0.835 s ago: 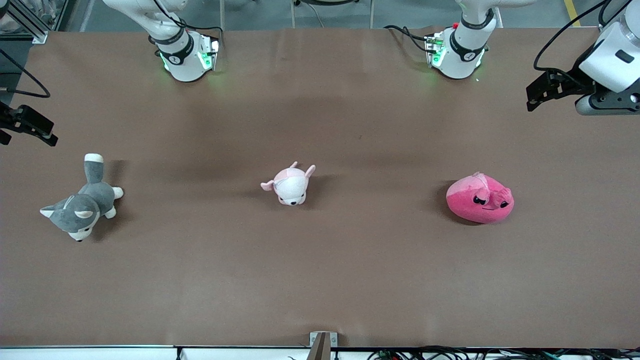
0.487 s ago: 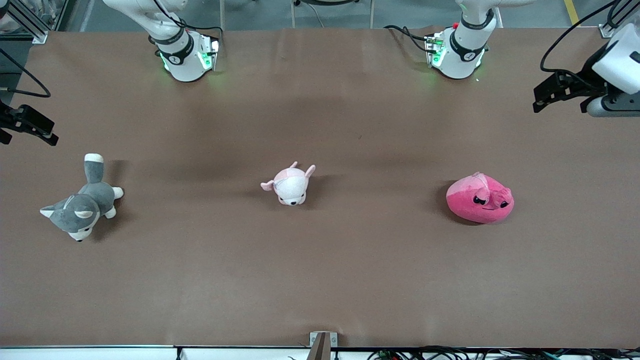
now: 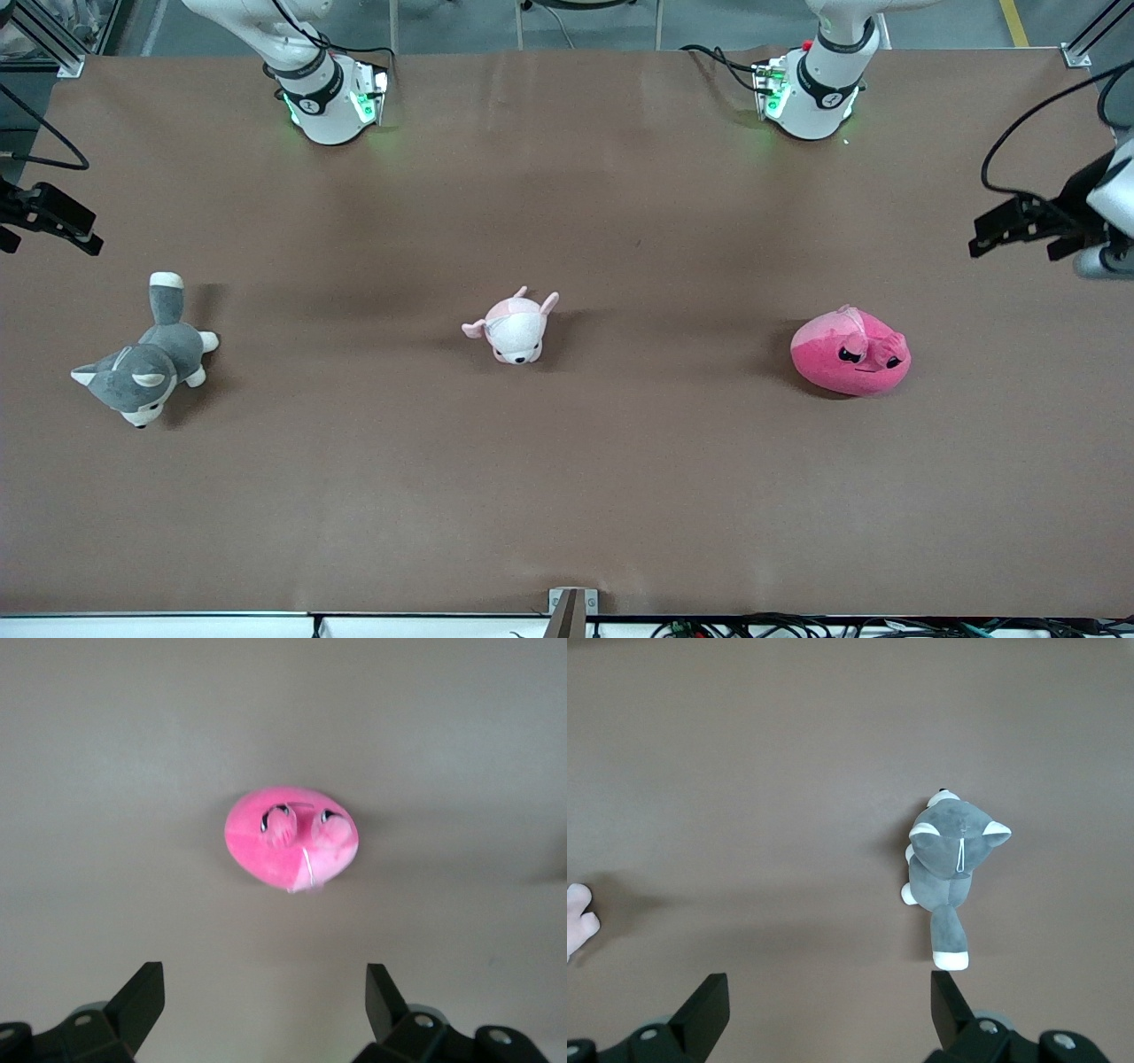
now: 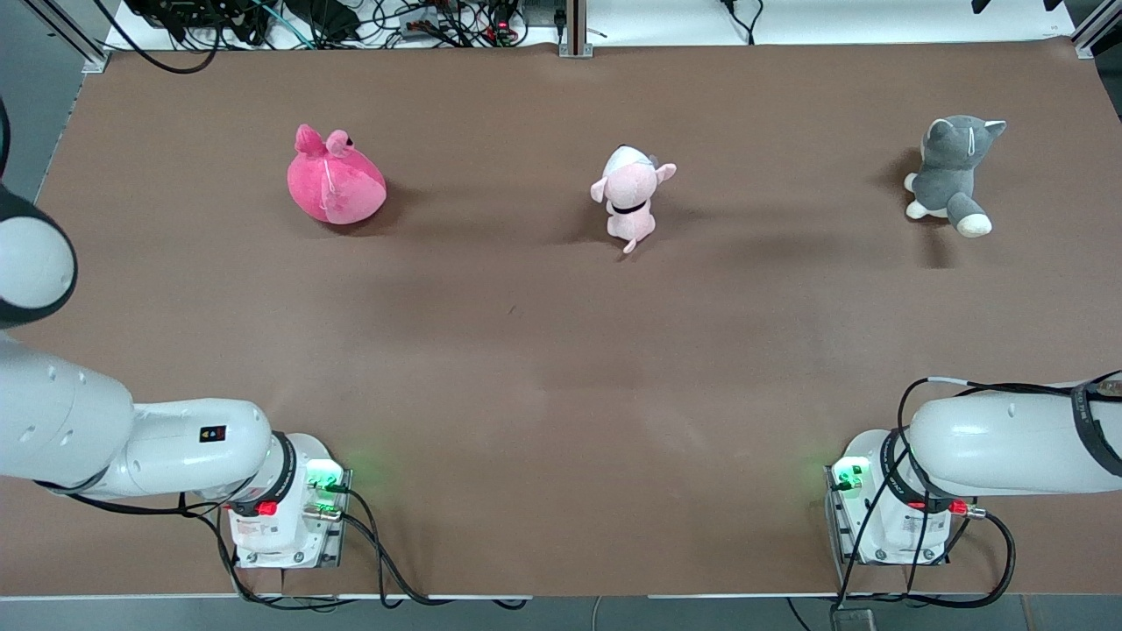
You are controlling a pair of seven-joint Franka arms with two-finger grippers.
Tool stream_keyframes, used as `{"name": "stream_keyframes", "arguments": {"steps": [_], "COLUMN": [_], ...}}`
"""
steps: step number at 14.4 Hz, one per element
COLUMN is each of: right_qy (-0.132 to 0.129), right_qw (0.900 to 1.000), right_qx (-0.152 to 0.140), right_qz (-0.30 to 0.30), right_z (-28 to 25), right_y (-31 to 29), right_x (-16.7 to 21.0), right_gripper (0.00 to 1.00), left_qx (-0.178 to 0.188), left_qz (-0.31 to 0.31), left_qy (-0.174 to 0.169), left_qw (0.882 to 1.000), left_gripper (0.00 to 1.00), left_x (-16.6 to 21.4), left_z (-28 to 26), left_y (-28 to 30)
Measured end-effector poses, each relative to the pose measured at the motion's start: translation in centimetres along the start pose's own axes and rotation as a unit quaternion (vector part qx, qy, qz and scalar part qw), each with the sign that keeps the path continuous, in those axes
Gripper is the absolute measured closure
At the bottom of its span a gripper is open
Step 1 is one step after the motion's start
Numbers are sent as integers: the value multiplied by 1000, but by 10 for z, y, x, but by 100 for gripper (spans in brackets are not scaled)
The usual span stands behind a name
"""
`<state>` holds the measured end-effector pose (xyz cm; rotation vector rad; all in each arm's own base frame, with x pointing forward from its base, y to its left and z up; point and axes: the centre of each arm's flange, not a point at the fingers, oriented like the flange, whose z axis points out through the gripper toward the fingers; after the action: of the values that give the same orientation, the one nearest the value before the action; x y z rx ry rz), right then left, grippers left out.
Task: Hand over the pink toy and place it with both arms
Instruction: 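Move the left gripper down over the large pink plush toy, then close the left gripper on the pink plush toy's ear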
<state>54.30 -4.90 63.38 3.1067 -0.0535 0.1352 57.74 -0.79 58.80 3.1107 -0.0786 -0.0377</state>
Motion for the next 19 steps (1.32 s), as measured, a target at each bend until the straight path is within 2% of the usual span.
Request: {"name": "stream_keyframes", "arguments": {"steps": [5, 10, 11, 12, 14, 17, 19], "right_qy": [-5, 1, 3, 5, 9, 9, 0], "right_qw": [1000, 1000, 1000, 1000, 1000, 1000, 1000], "right_qx": [1, 1, 1, 0, 0, 0, 1], "right_qz": [1, 6, 6, 6, 6, 6, 6], "right_z": [0, -3, -5, -8, -11, -12, -11], "right_y": [0, 5, 5, 5, 5, 5, 5], "right_x": [-20, -23, -23, -22, -22, -22, -24], "right_gripper": [0, 0, 0, 0, 0, 0, 0], "left_qx": [7, 4, 4, 3, 1, -11, -14], "left_qz": [6, 6, 6, 6, 4, -4, -6], "left_qy": [-1, 2, 1, -1, -11, -25, -33], "left_qw": [1000, 1000, 1000, 1000, 1000, 1000, 999], "left_gripper": [0, 2, 11, 16, 25, 29, 41], "left_x": [40, 49, 50, 50, 51, 52, 52], "left_z": [77, 168, 180, 188, 201, 219, 229], "left_y": [-1, -4, -4, -4, -4, -4, -4]}}
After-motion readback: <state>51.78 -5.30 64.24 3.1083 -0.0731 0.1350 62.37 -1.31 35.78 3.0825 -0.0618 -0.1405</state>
